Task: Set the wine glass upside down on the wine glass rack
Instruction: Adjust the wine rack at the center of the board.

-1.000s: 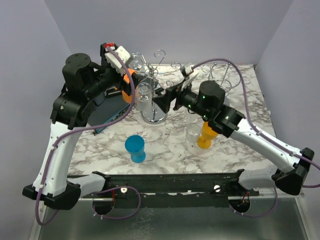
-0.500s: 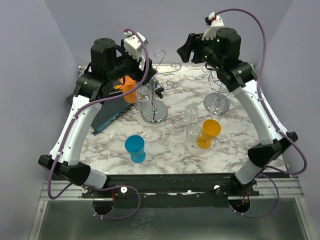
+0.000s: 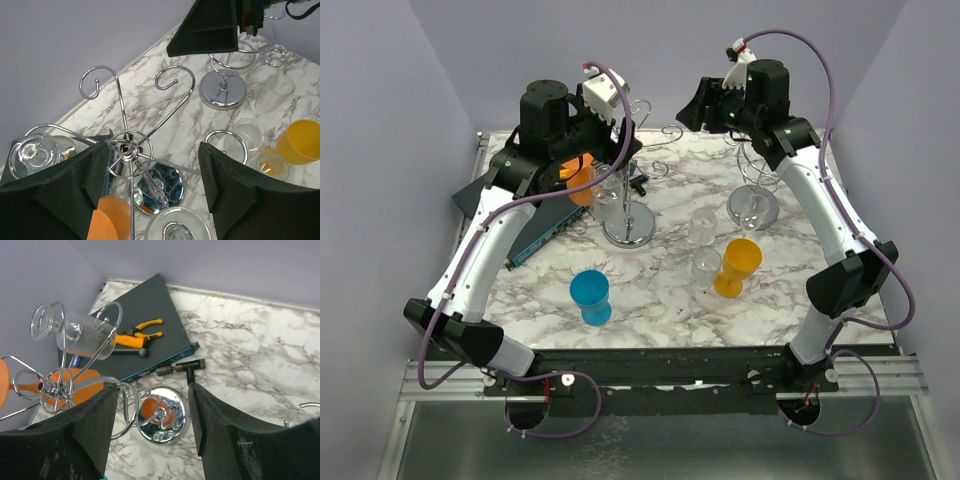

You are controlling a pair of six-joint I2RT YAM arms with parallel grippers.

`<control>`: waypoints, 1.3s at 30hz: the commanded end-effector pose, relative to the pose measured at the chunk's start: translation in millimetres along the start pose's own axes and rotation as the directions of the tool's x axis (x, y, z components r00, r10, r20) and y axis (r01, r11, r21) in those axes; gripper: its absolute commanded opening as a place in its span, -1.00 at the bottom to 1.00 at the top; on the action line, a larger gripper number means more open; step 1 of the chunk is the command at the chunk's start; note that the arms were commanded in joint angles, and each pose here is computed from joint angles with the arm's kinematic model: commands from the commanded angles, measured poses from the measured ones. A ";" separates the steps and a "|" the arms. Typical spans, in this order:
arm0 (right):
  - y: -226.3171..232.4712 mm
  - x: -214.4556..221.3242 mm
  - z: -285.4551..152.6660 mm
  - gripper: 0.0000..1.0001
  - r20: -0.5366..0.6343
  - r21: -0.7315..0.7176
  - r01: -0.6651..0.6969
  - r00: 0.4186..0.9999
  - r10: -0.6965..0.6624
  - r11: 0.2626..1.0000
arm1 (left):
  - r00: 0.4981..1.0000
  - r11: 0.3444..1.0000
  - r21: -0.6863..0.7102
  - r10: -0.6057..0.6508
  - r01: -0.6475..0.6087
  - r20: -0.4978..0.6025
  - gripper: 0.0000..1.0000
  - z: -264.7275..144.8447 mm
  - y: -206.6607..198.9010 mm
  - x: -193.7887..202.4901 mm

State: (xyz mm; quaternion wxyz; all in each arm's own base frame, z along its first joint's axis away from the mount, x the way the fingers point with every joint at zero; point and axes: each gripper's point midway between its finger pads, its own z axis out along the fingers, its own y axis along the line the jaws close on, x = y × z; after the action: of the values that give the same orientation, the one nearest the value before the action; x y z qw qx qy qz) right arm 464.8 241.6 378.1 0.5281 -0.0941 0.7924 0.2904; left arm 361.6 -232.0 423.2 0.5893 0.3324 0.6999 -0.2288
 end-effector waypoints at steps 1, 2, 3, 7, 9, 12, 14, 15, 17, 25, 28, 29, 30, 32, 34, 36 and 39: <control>8.5 9.4 -4.3 0.25 -0.026 -0.073 -0.041 0.999 0.040 0.997 | 0.999 0.998 -0.061 -0.034 0.034 -0.011 0.55 14.2 12.2 7.8; 7.8 10.9 -4.0 0.24 -0.029 -0.075 -0.045 0.999 0.043 0.996 | 0.999 0.997 -0.066 -0.040 0.039 -0.014 0.54 15.9 13.2 8.9; 6.4 14.6 -2.4 0.23 -0.037 -0.074 -0.049 0.998 0.046 0.996 | 0.999 0.997 -0.069 -0.045 0.044 -0.017 0.54 17.7 14.2 10.4; 3.6 19.9 0.3 0.17 -0.045 -0.083 -0.058 0.997 0.055 0.995 | 0.998 0.996 -0.069 -0.054 0.052 -0.028 0.50 23.7 14.8 15.0; 4.2 21.1 -0.1 0.13 -0.043 -0.091 -0.063 0.997 0.060 0.994 | 0.998 0.996 -0.067 -0.055 0.052 -0.033 0.48 25.7 14.4 17.4; 5.9 22.1 -1.7 0.06 -0.034 -0.105 -0.070 0.997 0.066 0.992 | 0.998 0.997 -0.071 -0.047 0.044 -0.047 0.43 28.0 15.5 23.1; 8.8 21.2 -4.1 -0.03 -0.021 -0.121 -0.073 0.997 0.071 0.990 | 0.997 0.996 -0.076 -0.048 0.043 -0.054 0.39 29.4 16.4 26.0; 10.5 20.5 -6.0 -0.08 -0.013 -0.129 -0.073 0.997 0.072 0.989 | 0.997 0.996 -0.077 -0.046 0.042 -0.054 0.37 29.7 16.6 26.0; 14.0 18.0 -10.0 -0.26 0.003 -0.143 -0.076 0.997 0.078 0.987 | 0.997 0.996 -0.081 -0.050 0.045 -0.058 0.30 31.4 17.5 27.8; 20.9 14.8 -17.7 -0.61 0.025 -0.171 -0.091 0.995 0.097 0.981 | 0.995 0.995 -0.083 -0.066 0.060 -0.069 0.17 37.3 18.5 32.7; 22.6 14.0 -21.5 -0.71 0.034 -0.177 -0.092 0.994 0.099 0.980 | 0.995 0.994 -0.085 -0.068 0.062 -0.075 0.13 38.9 19.1 35.1; 23.3 13.7 -22.7 -0.72 0.038 -0.180 -0.091 0.994 0.100 0.979 | 0.995 0.994 -0.086 -0.069 0.062 -0.075 0.12 38.9 19.4 35.3; 23.8 13.9 -23.8 -0.74 0.040 -0.182 -0.093 0.994 0.102 0.979 | 0.995 0.994 -0.087 -0.069 0.062 -0.076 0.11 39.5 19.8 35.9; 24.3 15.1 -25.7 -0.78 0.042 -0.185 -0.096 0.994 0.105 0.978 | 0.994 0.994 -0.090 -0.071 0.063 -0.082 0.11 40.4 20.5 38.2; 25.4 15.9 -28.2 -0.85 0.043 -0.189 -0.100 0.993 0.110 0.977 | 0.994 0.994 -0.094 -0.072 0.063 -0.085 0.10 40.8 21.2 39.8; 27.7 16.2 -31.7 -0.91 0.047 -0.199 -0.101 0.993 0.113 0.975 | 0.993 0.993 -0.097 -0.074 0.066 -0.087 0.08 40.8 21.5 40.5; 30.0 18.1 -36.0 -0.94 0.049 -0.210 -0.107 0.992 0.120 0.972 | 0.993 0.993 -0.103 -0.073 0.064 -0.093 -0.01 41.6 22.7 42.9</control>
State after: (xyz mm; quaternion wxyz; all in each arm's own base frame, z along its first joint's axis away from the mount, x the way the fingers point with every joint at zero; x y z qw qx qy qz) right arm 428.7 249.5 362.0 0.5081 -0.0853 0.7675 0.3816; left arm 396.5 -234.9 392.0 0.5774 0.2944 0.7345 -0.2010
